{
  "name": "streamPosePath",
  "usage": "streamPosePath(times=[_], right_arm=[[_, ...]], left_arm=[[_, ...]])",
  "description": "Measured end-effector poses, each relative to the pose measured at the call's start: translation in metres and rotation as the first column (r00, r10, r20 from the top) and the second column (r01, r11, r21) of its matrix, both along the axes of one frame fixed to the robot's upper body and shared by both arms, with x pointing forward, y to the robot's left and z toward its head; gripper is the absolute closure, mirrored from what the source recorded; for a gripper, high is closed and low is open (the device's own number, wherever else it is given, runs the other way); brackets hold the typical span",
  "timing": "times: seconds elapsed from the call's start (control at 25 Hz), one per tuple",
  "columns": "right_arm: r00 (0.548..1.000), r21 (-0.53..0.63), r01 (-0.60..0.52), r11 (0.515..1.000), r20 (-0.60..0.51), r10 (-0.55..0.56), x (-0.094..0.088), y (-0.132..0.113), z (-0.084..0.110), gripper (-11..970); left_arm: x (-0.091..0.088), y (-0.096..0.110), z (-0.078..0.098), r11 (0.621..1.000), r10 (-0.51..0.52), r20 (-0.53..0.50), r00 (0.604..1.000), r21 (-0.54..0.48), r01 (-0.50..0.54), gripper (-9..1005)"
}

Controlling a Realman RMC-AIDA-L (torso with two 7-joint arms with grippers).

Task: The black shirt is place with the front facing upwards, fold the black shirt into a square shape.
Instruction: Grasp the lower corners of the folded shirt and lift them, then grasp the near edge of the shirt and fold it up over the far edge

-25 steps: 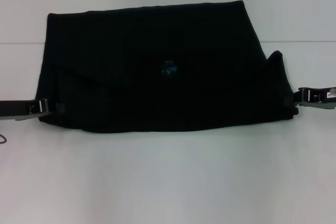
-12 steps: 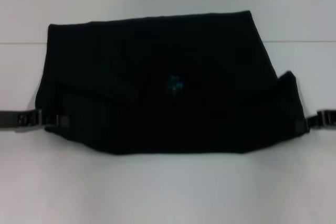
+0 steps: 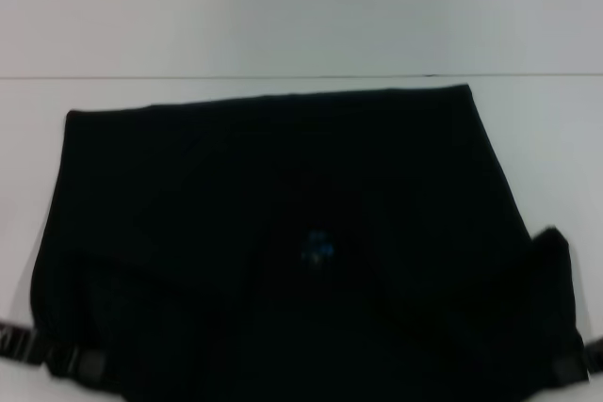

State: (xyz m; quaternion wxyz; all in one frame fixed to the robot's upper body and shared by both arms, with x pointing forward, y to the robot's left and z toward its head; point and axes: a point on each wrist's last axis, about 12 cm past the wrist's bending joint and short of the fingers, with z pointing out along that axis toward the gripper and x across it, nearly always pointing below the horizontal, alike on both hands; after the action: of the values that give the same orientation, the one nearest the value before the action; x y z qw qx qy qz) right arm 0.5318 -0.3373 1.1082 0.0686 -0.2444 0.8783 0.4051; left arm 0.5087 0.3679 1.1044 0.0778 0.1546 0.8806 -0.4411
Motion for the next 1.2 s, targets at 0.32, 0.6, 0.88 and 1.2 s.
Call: streamPosePath(times=[0.32,0.6,0.88,1.2], right_arm=[[0.996,0.024,-0.084,0.996,-0.015,0.084,-0.011,0.009,-0.009,931],[0.987,0.104,0.148,0.983,0.043,-0.153,0.006,-0.002,-0.003,929],[0.806,0.343,0.543,0.767,0.045,-0.591,0.047,-0.014,0.011,928],[0.636,0.441,0.679,0.587,0.048,-0.771,0.084,0.008,0.006,927]], left_arm=[[-0.006,-0.001,0.001,0.999,-0.053,-0.024,0.998,-0.007,0.053,976],[0.017,0.006,0.015,0.987,0.139,0.120,0.983,-0.095,-0.128,976],[0.048,0.025,0.025,0.862,0.499,0.224,0.837,-0.228,-0.452,976],[0.081,0.011,0.008,0.714,0.700,0.282,0.657,-0.305,-0.630,976]])
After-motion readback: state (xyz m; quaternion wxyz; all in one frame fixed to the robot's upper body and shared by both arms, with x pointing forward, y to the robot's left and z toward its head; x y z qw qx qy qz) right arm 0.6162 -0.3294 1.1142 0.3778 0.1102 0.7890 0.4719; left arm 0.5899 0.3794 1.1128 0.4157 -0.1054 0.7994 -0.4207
